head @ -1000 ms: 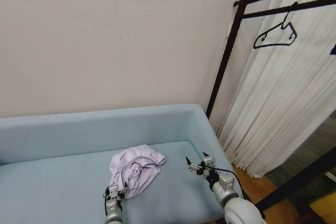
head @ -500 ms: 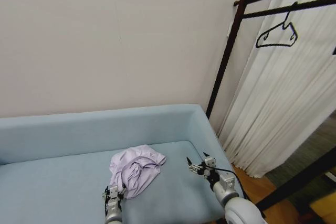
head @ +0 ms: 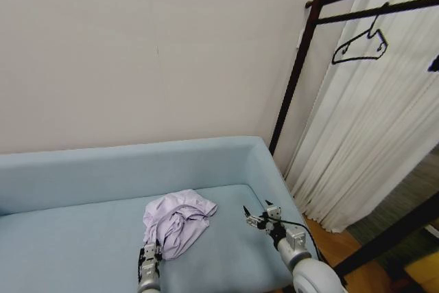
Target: Pick up the clothes from the sofa and hang them on the clothes hanger.
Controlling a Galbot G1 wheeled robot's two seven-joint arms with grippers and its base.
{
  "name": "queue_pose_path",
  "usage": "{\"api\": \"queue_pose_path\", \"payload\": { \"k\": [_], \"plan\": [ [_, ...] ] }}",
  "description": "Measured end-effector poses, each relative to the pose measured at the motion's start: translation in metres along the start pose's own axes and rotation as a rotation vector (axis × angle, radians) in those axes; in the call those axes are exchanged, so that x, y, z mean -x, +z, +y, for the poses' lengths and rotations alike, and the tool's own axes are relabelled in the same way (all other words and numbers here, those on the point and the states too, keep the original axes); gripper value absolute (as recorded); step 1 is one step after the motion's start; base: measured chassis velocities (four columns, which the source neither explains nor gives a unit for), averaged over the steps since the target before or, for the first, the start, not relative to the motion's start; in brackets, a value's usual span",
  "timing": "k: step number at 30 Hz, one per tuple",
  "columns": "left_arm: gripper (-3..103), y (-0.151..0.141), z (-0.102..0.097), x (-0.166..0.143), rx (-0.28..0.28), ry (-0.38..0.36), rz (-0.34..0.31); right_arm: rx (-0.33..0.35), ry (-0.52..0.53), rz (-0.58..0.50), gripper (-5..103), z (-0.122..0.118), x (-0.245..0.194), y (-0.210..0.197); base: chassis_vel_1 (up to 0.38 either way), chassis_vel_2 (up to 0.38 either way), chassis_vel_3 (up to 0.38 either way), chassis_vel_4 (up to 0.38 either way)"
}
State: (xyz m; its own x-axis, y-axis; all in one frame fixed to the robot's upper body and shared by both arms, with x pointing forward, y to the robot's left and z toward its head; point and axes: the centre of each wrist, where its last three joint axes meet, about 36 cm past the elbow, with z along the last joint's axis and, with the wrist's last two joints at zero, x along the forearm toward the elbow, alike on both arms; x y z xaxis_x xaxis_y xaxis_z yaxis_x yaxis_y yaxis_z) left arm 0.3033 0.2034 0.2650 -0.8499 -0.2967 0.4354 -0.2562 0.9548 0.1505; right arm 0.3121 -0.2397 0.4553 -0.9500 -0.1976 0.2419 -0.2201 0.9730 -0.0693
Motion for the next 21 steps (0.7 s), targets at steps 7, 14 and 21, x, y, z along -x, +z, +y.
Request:
{"api": "queue_pose_path", "payload": {
  "k": [7, 14, 21],
  "plan": [
    [3, 0.0, -0.001, 0.002, 0.002, 0.007, 0.003, -0.001, 0.008, -0.005, 100, -0.002, 0.0, -0.001, 0.0, 0.0, 0.0, 0.0],
    [1, 0.0, -0.001, 0.003, 0.003, 0.009, 0.0, 0.002, 0.008, -0.013, 100, -0.002, 0.0, -0.004, 0.0, 0.0, 0.0, 0.0],
    [1, -0.018, 0.012, 0.001, 0.004, 0.021, -0.074, 0.0, -0.003, -0.037, 100, -0.014, 0.01, -0.022, 0.0, 0.0, 0.0, 0.0]
  ]
}}
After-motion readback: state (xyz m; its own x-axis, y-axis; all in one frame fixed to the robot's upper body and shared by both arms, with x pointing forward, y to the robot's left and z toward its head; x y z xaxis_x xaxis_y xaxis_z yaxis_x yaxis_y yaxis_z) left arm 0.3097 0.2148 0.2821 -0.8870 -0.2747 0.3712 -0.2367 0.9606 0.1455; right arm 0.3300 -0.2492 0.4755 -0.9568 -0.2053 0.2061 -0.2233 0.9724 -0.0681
